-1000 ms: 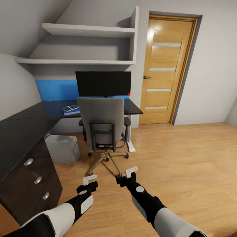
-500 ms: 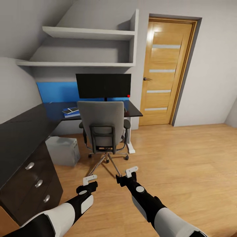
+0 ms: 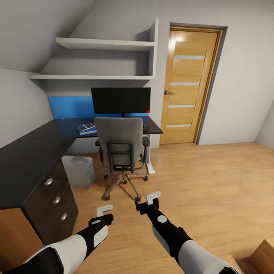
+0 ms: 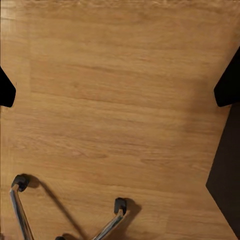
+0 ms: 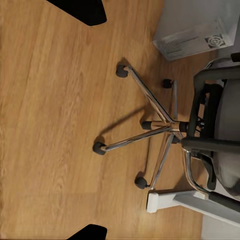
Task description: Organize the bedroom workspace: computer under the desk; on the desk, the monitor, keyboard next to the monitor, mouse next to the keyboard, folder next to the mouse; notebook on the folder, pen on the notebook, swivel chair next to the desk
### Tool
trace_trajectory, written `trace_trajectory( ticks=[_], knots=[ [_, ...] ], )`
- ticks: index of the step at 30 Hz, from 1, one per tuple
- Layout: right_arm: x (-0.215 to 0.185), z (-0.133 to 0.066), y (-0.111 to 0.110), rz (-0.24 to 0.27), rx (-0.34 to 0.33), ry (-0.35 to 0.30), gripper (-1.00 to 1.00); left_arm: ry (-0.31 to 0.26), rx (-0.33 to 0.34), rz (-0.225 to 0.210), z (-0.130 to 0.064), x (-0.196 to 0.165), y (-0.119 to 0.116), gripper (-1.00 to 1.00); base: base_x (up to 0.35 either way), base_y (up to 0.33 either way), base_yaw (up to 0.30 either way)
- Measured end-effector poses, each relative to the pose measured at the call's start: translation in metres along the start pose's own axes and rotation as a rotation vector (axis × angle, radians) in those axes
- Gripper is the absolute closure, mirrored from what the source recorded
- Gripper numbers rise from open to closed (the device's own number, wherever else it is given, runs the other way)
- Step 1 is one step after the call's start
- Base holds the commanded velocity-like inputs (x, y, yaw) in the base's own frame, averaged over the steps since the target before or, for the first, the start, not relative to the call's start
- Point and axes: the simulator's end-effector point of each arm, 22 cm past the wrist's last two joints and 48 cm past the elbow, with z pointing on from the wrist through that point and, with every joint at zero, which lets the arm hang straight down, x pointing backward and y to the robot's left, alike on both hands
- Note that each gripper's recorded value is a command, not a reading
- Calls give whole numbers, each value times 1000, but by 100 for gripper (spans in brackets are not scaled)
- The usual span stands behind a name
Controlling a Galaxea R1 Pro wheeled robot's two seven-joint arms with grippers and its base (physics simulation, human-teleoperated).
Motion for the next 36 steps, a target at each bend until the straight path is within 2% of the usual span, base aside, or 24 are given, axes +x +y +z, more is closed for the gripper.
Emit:
trace_trajectory(
  ticks=[2,7,12,14,16,20,24,27,31,36],
  knots=[
    [-5,-2,-8,-2,10,-10,-100,56,4,23,-3,9,-2,-100,-38,0,0],
    [-16,-6,-23,-5,48,-43,-100,63,4,26,-10,3,-3,-100,-15,0,0],
    [8,-17,-55,-12,149,-19,-100,88,-28,33,-15,11,12,-100,-4,0,0],
    [20,-24,-67,-16,179,-16,-100,99,-39,36,-17,20,18,-100,-2,0,0],
    [42,-40,-87,-21,225,-35,-100,106,-60,30,-22,44,32,-100,0,0,0],
    [53,-60,-104,-19,263,-67,-100,92,-82,18,-32,69,47,-100,0,0,0],
    [91,-88,-109,-3,287,-23,-100,82,-97,11,-44,92,58,-100,0,0,0],
    [123,-112,-107,24,307,25,-100,105,-115,11,-58,128,72,-100,0,0,0],
    [132,-125,-106,42,320,51,-100,130,-133,21,-73,154,88,-100,0,0,0],
    [145,-141,-103,58,327,85,-100,114,-164,23,-91,174,116,-100,0,0,0]
  ],
)
